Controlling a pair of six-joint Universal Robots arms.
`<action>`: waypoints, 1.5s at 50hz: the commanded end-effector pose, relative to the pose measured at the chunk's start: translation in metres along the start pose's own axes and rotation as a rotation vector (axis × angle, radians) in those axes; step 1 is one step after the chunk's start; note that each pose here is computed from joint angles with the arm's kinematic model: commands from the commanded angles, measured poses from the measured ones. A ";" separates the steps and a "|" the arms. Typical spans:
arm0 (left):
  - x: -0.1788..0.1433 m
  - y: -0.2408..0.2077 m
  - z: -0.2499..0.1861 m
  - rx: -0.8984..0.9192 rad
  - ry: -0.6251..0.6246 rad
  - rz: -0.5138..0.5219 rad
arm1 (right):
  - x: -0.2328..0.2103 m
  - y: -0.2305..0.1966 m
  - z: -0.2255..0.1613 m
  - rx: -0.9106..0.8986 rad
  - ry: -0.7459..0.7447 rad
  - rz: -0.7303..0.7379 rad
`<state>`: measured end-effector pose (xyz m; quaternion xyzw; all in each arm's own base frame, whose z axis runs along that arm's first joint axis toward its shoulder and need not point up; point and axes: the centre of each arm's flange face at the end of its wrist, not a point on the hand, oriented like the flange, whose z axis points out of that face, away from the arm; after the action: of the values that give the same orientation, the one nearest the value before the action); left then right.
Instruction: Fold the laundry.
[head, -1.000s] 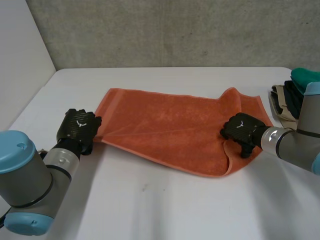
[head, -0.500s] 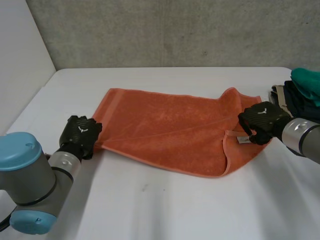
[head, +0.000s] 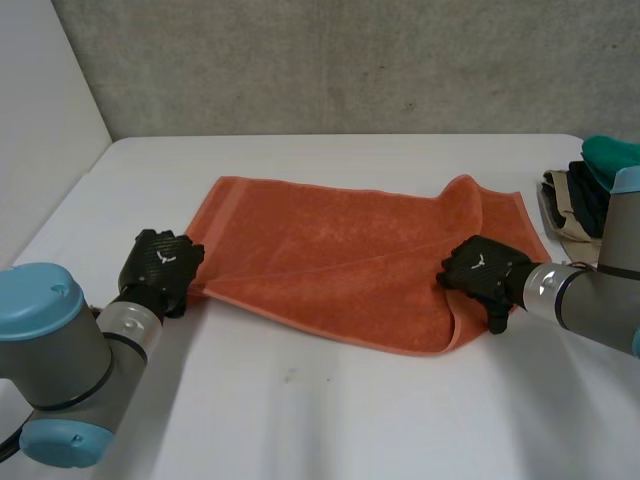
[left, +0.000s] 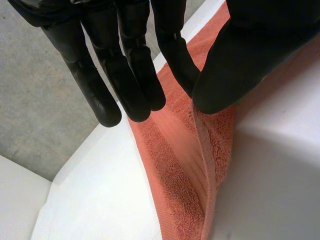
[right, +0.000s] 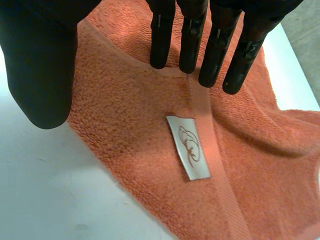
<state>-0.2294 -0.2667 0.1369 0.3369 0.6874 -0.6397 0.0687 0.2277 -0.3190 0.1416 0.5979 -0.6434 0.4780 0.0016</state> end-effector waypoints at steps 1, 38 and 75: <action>-0.001 0.000 0.001 0.001 -0.003 0.000 | -0.008 -0.001 0.000 0.038 -0.055 0.015; 0.007 0.019 0.001 -0.083 0.056 -0.002 | 0.014 0.022 -0.021 -0.022 0.209 0.551; 0.007 0.029 0.004 -0.126 0.068 -0.003 | 0.035 0.025 -0.030 -0.040 0.422 0.579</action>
<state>-0.2205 -0.2729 0.1088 0.3485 0.7236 -0.5919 0.0681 0.1825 -0.3289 0.1618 0.2853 -0.7835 0.5521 -0.0026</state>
